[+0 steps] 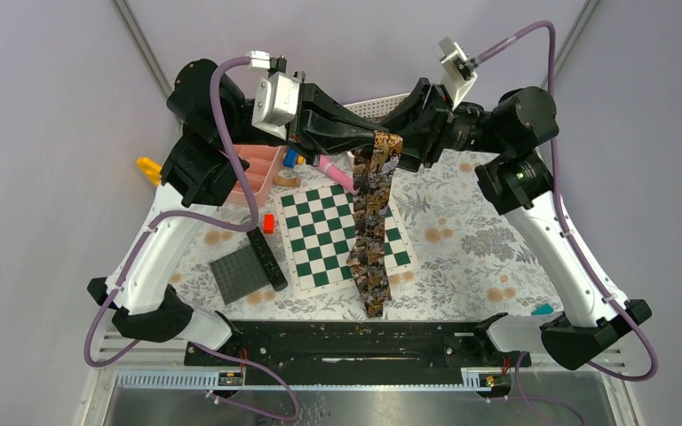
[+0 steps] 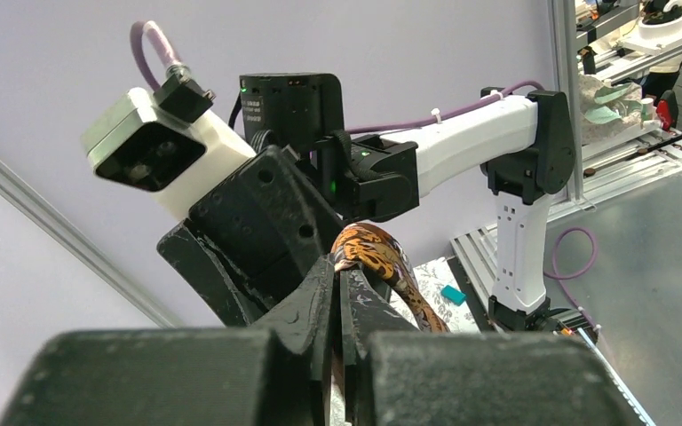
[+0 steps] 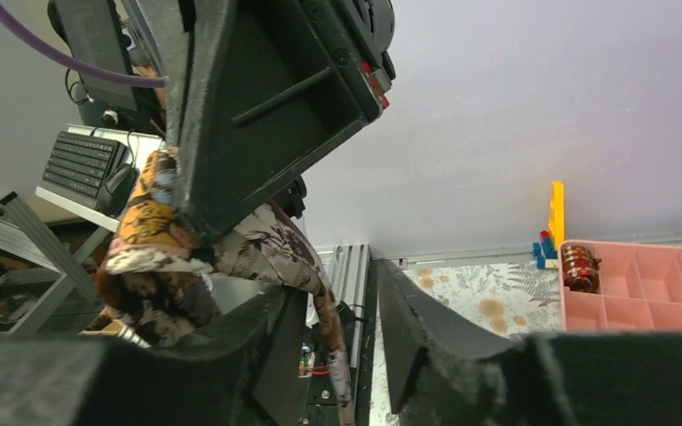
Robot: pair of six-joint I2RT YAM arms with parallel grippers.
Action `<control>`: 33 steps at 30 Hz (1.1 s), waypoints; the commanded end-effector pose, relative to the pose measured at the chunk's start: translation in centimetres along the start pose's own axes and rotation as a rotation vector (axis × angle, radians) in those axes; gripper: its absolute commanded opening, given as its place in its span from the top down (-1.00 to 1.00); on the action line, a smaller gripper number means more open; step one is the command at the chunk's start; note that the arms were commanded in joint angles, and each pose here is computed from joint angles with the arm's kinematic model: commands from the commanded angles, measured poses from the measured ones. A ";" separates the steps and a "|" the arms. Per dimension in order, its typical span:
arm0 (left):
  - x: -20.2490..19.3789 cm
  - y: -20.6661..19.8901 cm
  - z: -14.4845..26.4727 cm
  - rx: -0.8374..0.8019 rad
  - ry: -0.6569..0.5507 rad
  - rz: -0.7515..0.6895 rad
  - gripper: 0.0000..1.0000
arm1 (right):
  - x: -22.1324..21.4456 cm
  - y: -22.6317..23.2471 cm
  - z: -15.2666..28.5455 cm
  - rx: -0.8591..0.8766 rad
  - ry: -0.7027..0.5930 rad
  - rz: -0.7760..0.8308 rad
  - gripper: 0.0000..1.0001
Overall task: Roll the ties
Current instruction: Flatten out the tie at the center of the board.
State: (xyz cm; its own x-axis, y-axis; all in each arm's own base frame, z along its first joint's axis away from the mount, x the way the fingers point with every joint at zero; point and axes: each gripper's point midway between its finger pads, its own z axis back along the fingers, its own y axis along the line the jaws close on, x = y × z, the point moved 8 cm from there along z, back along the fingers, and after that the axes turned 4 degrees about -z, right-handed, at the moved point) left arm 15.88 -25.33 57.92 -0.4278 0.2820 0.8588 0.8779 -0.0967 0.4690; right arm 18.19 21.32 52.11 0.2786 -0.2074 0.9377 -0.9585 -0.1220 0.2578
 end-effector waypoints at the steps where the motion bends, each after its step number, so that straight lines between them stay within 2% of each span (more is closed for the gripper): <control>1: 0.8 -0.2 -0.1 -0.027 -0.035 -0.040 1.00 | 1.1 1.5 -0.4 0.043 -0.017 0.046 0.29; 5: 1.1 -0.2 0.0 -0.004 -0.035 -0.052 1.00 | 1.2 1.9 -0.1 0.024 -0.021 0.042 0.84; 6: 1.1 -0.1 0.1 0.008 -0.034 -0.055 0.94 | 1.2 2.1 0.0 0.013 -0.023 0.040 0.94; 7: 1.3 -0.1 0.1 0.018 -0.034 -0.059 0.77 | 1.4 2.2 0.1 -0.003 -0.028 0.045 1.00; 10: 1.3 0.0 0.3 0.049 -0.028 -0.067 0.33 | 1.9 2.9 0.5 -0.049 -0.043 0.080 1.00; 11: 1.2 0.0 0.4 0.059 -0.025 -0.066 0.26 | 2.1 3.2 0.5 -0.050 -0.045 0.093 1.00; 20: 1.1 -0.1 0.7 0.086 -0.017 -0.071 0.16 | 2.5 4.5 0.9 -0.030 -0.044 0.120 1.00; 25: 1.4 0.1 0.5 0.088 -0.035 -0.077 0.28 | 2.2 4.2 0.9 -0.033 -0.041 0.114 1.00; 29: 1.4 0.1 0.3 0.072 -0.052 -0.069 0.60 | 2.0 3.6 0.7 -0.038 -0.036 0.096 0.96; 30: 1.4 0.2 0.2 0.069 -0.054 -0.066 0.69 | 1.9 3.5 0.7 -0.036 -0.034 0.092 0.91; 33: 1.3 0.4 0.1 0.075 -0.057 -0.062 1.00 | 1.8 3.3 0.7 -0.057 -0.042 0.094 0.45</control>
State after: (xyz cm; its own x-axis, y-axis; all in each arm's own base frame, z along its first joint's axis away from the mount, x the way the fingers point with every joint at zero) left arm 16.18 -25.38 57.50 -0.4215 0.2808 0.8622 0.8912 -0.0476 0.4512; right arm 15.88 19.85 53.97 0.2249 -0.2355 0.9455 -0.9744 -0.0468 0.2201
